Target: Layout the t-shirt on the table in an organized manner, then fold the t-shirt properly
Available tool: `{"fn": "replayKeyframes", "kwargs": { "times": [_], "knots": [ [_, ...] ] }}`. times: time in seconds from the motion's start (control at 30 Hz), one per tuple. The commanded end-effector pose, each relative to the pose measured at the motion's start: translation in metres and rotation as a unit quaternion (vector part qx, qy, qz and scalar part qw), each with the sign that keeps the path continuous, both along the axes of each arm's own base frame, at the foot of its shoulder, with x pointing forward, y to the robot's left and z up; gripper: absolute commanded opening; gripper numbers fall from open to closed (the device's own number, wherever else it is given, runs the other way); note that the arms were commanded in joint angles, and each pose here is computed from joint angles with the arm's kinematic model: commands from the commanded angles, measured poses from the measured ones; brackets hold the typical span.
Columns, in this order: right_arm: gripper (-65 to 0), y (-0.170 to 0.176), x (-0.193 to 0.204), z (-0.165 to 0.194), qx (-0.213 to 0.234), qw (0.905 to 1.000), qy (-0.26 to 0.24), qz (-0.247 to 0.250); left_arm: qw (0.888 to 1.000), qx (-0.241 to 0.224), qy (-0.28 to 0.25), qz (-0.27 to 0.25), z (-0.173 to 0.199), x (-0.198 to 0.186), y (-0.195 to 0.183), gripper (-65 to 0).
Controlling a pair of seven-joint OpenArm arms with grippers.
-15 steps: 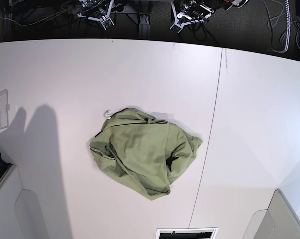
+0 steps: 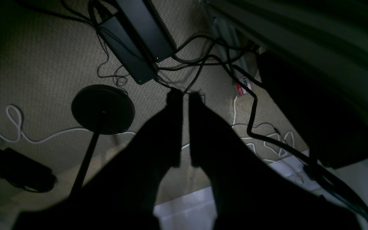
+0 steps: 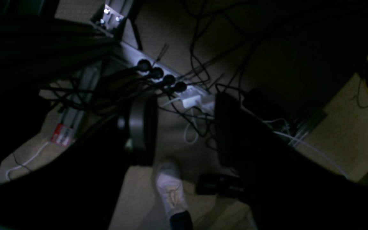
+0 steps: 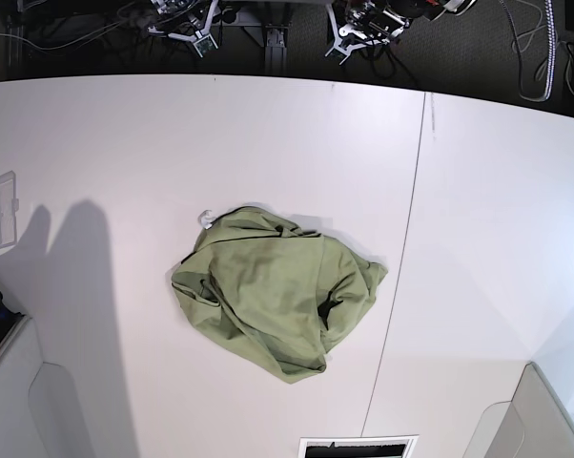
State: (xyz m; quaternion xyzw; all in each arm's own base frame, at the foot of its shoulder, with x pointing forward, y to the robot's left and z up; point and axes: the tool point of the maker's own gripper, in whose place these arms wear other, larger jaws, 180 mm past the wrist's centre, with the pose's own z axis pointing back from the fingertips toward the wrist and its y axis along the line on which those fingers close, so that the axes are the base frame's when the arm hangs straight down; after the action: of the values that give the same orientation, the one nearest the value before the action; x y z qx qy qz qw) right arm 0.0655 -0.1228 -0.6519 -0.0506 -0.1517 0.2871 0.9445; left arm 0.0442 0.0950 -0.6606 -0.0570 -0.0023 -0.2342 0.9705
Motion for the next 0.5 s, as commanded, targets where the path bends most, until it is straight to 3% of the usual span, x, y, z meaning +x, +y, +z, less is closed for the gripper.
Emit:
{"fn": "replayKeyframes", "kwargs": {
  "times": [0.0,0.33,0.47],
  "knots": [
    [-35.9,-0.003,0.008,0.002,-0.003,0.9999,-0.016,0.001,1.000,-0.005,-0.005,-0.002,0.001,0.005,-0.003,-60.6],
    [-35.9,-0.020,-0.008,0.015,0.000,0.9996,-0.028,0.000,0.999,-0.005,-0.035,-0.015,0.012,-0.010,0.027,-60.1],
    [-35.9,-0.026,-0.024,0.022,0.010,0.9995,-0.029,-0.005,0.998,-0.016,-0.054,-0.016,0.024,-0.024,0.034,-49.5]
  ]
}}
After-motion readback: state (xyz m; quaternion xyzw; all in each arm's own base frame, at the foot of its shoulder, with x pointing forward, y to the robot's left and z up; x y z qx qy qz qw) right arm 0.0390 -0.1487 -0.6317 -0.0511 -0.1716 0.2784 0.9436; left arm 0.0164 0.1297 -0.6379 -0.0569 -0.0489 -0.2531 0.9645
